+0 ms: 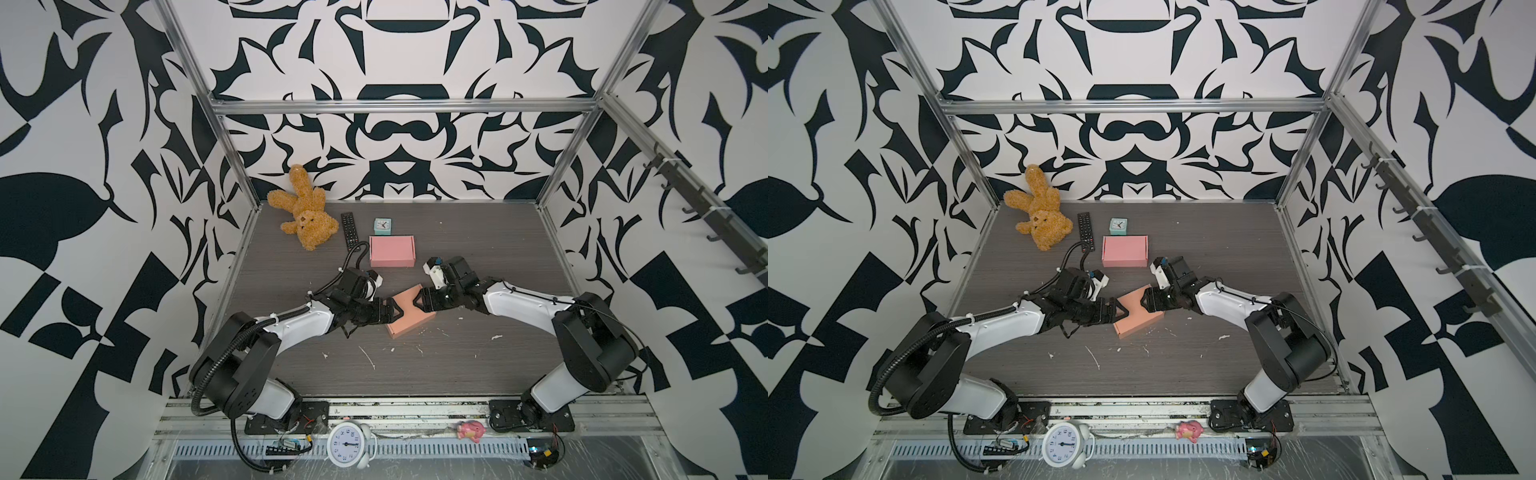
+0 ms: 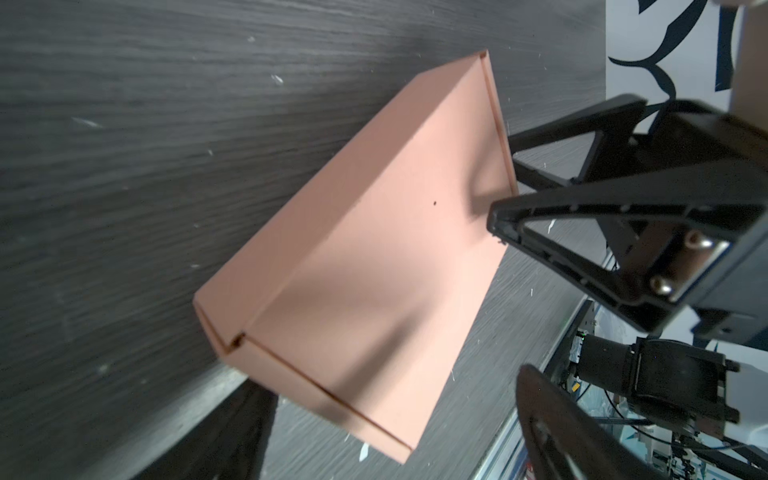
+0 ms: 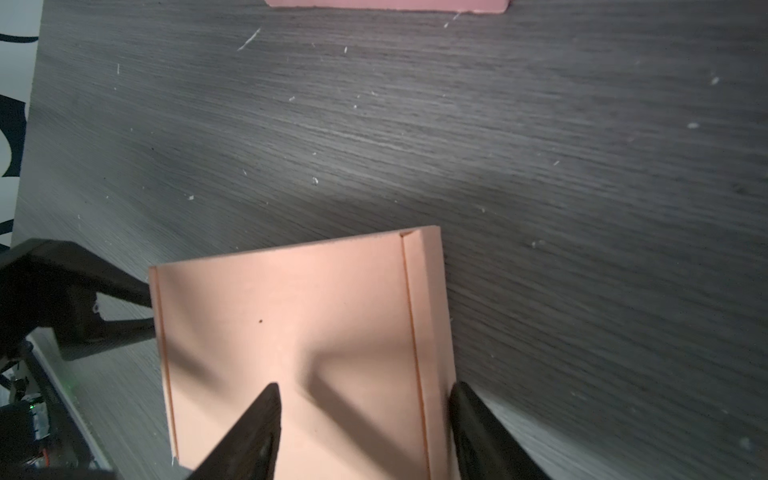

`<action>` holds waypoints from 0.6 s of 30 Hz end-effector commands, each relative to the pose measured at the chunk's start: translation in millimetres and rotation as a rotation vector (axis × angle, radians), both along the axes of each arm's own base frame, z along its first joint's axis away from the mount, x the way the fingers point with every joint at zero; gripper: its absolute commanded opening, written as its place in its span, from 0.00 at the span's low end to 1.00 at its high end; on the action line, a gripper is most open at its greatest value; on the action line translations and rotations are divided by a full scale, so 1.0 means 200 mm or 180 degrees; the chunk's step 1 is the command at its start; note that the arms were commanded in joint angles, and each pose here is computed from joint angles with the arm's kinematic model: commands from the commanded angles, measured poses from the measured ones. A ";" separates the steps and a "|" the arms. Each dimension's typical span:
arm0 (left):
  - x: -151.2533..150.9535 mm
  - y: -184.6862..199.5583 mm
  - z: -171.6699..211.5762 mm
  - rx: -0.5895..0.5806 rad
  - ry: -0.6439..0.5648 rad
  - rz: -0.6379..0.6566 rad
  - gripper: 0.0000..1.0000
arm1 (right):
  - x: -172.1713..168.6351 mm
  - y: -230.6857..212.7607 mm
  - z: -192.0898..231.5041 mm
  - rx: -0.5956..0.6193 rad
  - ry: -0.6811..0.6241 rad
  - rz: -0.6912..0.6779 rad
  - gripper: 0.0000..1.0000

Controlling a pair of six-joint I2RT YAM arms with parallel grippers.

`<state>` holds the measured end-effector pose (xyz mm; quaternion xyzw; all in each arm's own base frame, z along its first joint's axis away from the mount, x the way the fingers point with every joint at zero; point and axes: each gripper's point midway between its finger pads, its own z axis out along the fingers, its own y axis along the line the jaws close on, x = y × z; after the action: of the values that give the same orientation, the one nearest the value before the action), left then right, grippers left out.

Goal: Fold the paper box
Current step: 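Push the peach box between both grippers to straighten it on the table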

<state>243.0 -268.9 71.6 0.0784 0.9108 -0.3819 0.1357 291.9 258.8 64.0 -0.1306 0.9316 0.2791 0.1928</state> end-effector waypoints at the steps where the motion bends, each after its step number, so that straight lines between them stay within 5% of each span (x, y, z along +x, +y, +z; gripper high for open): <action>1: 0.07 -0.04 0.09 -0.0151 -0.0153 -0.0112 0.92 | -0.03 0.10 0.09 0.0254 -0.0070 0.0142 0.65; 18: 0.27 0.01 0.04 -0.0049 -0.0177 0.0061 0.91 | -0.01 0.21 0.13 0.0304 -0.0180 0.0112 0.66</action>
<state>288.4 -253.9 65.7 0.0596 0.9188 -0.3596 0.1514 278.1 275.9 63.6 -0.1318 0.9321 0.2821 0.1848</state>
